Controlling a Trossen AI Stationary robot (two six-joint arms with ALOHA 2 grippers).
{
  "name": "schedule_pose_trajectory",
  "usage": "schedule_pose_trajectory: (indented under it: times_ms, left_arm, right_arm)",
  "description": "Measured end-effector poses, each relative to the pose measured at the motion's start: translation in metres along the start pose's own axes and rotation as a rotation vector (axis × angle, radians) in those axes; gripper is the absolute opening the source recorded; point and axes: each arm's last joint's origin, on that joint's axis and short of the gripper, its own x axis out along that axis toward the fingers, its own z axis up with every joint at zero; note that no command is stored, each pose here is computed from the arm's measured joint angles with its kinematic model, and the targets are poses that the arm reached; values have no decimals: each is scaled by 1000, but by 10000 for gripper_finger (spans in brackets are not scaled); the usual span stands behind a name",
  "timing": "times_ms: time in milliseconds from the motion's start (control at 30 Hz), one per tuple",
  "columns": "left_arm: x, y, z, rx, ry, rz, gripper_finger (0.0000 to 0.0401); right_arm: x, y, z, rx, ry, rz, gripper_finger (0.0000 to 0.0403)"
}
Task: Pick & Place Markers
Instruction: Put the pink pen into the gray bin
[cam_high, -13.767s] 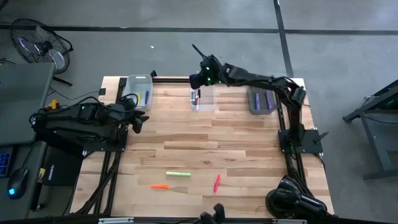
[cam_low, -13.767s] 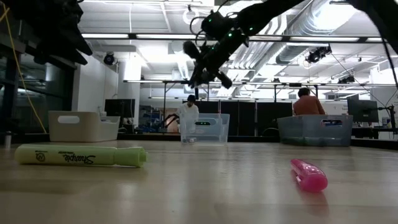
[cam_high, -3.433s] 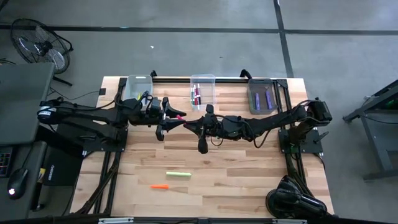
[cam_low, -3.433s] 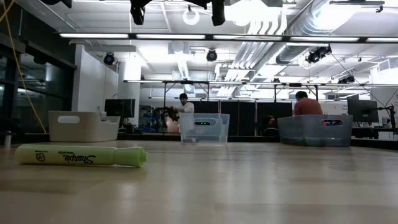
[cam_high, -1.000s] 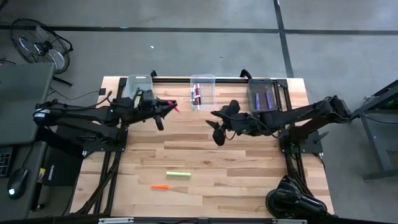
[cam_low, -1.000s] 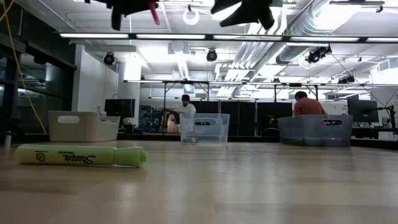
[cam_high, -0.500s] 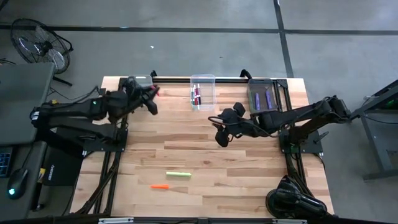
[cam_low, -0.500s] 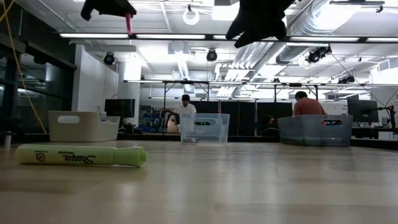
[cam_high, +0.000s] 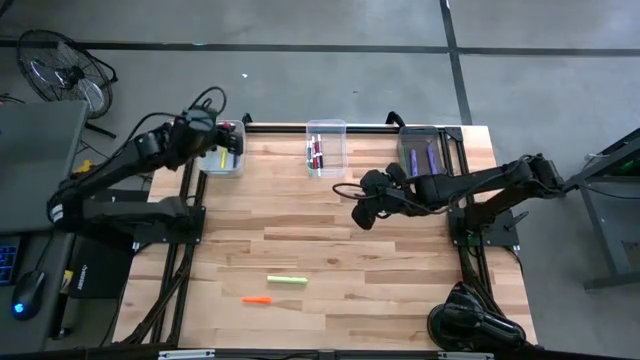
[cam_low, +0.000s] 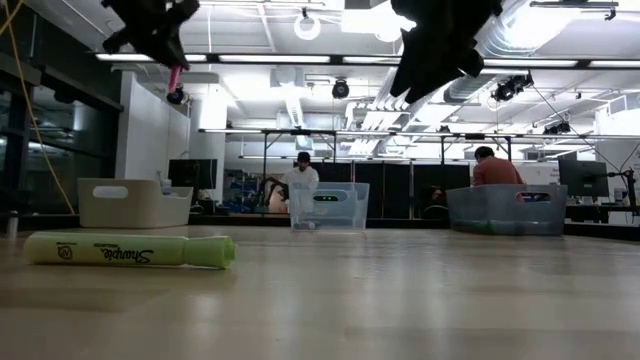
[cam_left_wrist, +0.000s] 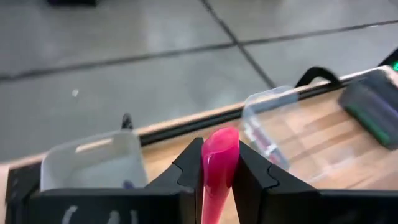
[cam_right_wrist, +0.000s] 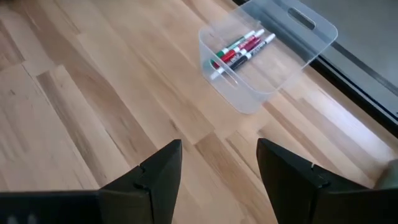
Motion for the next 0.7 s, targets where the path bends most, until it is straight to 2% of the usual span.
schedule_pose_trajectory:
  times_ms: [300,700]
  left_arm:
    - [43,30,1,-60,211,189,50]
    - [113,60,-6,-76,487,259,50]
  right_arm:
    - [3,-5,2,4,15,-5,197]
    - [6,-9,3,-36,23,-18,197]
